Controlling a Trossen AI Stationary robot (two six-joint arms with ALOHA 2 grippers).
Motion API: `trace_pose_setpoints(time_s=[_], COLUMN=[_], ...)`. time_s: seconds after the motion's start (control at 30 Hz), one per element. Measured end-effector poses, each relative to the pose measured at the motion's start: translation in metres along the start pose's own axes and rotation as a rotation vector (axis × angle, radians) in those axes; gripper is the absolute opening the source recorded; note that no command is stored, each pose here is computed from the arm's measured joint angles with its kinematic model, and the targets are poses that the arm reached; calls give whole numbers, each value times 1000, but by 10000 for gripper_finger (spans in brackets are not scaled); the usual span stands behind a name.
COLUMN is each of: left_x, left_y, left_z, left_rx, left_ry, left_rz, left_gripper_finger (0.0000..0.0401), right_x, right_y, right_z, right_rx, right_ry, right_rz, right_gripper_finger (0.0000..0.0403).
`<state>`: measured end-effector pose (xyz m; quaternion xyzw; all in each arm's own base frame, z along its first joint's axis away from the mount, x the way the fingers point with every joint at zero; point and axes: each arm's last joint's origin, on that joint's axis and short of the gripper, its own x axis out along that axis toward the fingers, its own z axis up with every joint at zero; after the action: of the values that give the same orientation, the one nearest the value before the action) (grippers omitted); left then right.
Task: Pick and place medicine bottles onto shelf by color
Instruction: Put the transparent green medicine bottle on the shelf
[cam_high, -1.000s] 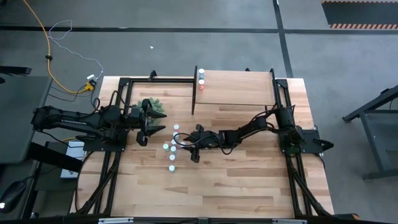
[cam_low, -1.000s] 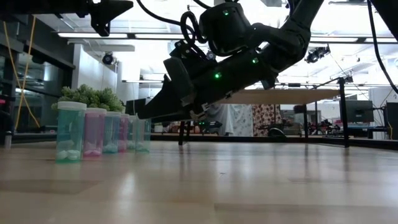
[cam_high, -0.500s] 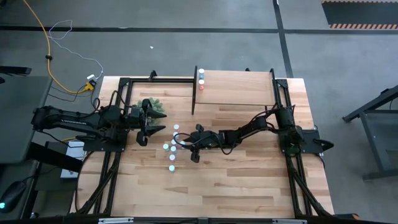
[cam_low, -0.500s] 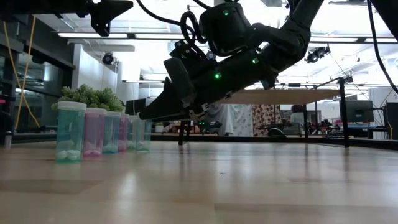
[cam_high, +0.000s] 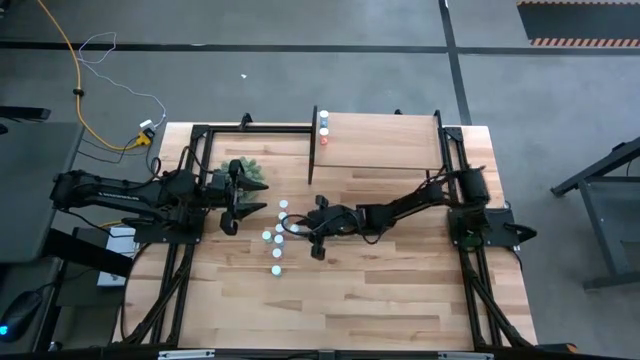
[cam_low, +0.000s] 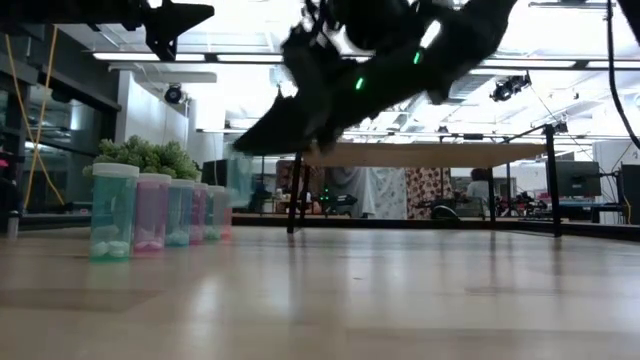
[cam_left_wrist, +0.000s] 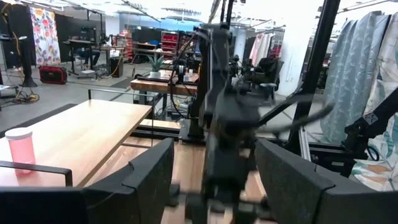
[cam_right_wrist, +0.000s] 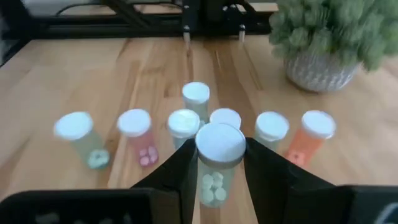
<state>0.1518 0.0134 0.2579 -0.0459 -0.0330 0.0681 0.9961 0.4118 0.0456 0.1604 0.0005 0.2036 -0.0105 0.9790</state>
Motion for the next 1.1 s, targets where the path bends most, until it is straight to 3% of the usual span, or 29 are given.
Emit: trace_pose_setpoints(time_s=[0.17,0.37,0.5,0.9,1.1], left_x=[0,0,0,0,0], left_y=[0,0,0,0,0], left_z=[0,0,0,0,0], left_rx=[0,0,0,-1,24], left_ry=[0,-1,-1,-1,-1], left_rz=[0,0,0,0,0], left_gripper_finger=[216,216,216,216,216], right_x=[-38,-86,-104,-93,-97], right_y=[10,17,7,-78,-116], right_z=[34,63,76,80,79], right_rx=[-85,-194,-219,-104,49], right_ry=[17,23,5,-22,-54], right_rz=[13,-150,-263,-543,-622], right_gripper_finger=[103,103,103,103,103])
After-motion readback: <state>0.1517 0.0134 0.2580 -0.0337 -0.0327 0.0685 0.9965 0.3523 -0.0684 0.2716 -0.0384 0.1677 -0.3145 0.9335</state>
